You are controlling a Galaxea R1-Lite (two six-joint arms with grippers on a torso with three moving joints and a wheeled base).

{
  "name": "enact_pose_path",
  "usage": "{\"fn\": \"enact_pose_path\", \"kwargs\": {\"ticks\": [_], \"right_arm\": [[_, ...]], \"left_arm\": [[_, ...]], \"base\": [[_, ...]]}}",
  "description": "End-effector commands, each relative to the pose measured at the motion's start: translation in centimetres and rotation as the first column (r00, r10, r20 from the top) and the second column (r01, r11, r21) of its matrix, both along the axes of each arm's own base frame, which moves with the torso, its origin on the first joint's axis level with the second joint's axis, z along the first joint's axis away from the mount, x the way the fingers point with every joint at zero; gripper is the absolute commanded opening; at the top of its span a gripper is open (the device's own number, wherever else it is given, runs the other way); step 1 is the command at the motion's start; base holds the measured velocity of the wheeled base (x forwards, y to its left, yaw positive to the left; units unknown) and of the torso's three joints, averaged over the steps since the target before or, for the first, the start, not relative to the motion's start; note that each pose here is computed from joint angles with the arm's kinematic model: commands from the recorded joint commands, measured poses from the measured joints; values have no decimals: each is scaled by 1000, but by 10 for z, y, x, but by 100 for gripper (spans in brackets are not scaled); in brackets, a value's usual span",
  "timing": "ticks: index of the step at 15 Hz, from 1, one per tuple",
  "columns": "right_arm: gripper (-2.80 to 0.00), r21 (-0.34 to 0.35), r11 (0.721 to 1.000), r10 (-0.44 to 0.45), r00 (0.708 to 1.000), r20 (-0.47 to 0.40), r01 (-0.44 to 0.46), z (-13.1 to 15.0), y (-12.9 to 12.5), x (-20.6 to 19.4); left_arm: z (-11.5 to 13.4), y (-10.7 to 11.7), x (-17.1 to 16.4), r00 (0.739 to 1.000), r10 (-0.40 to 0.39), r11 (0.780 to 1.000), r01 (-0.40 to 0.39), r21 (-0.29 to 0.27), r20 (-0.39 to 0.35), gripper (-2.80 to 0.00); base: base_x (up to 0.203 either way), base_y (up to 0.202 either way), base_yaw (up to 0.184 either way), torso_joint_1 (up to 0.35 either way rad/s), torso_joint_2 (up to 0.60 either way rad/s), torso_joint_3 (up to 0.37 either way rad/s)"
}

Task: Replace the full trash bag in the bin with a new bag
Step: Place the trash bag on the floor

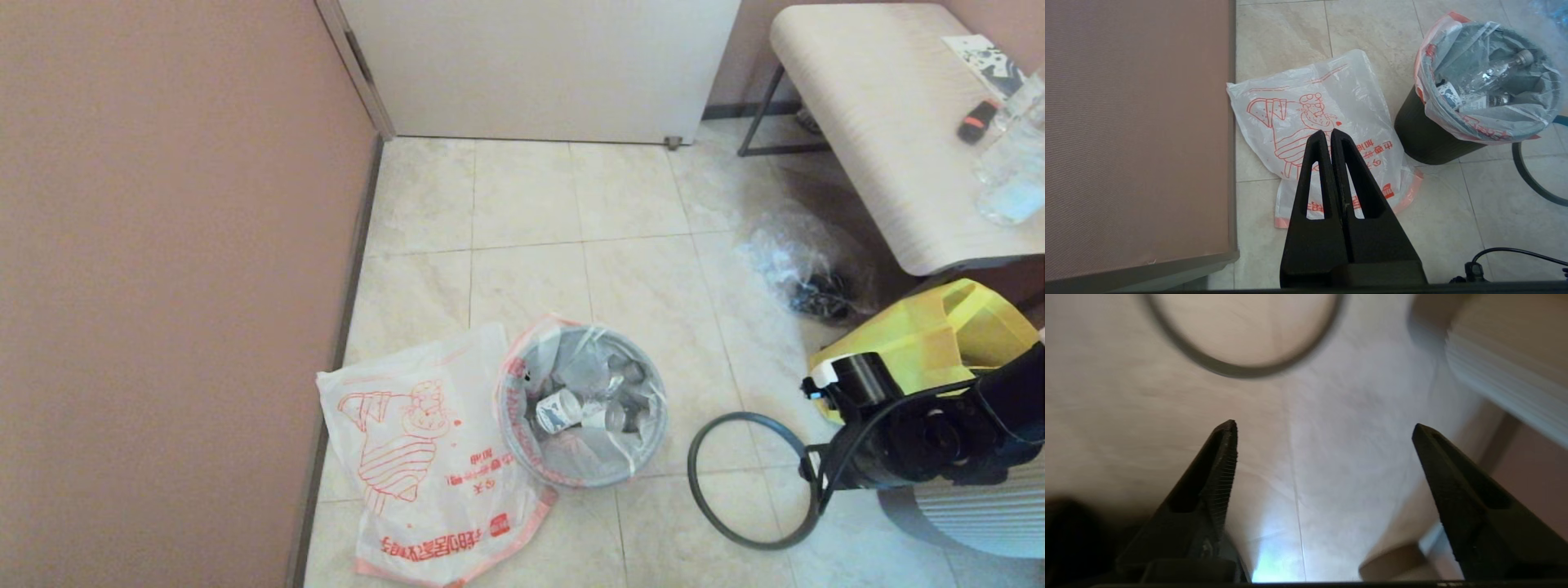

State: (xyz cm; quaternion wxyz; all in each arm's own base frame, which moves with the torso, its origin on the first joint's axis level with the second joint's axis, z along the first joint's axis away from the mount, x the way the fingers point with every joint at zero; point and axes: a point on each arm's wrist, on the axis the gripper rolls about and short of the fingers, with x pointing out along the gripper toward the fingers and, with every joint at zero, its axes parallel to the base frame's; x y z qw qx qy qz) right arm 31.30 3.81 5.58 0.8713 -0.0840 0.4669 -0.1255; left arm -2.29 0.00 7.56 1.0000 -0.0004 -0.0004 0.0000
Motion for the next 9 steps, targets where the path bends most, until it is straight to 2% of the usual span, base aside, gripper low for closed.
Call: {"fn": "enact_pose_path", "kwargs": {"ticks": [1, 4, 7, 9], "right_arm": [[0, 9, 999, 41, 997, 66, -42, 20, 14, -4], [0, 49, 995, 73, 983, 167, -82, 43, 37, 3], [0, 88, 991, 75, 960, 269, -102, 70, 43, 7], [0, 131, 981, 99, 956, 275, -139, 71, 51, 12]], "left_arm": [[0, 0, 0, 1000, 0, 1000, 0, -1, -1, -280], [0, 0, 0, 1000, 0, 1000, 0, 1, -1, -280], [0, 0, 0, 1000, 0, 1000, 0, -1, 0, -280], [0, 0, 0, 1000, 0, 1000, 0, -1, -1, -280]], "base": [[0, 0, 0, 0, 0, 0], [0, 0, 0, 0, 0, 0], [0, 0, 0, 0, 0, 0], [0, 0, 0, 0, 0, 0]]}}
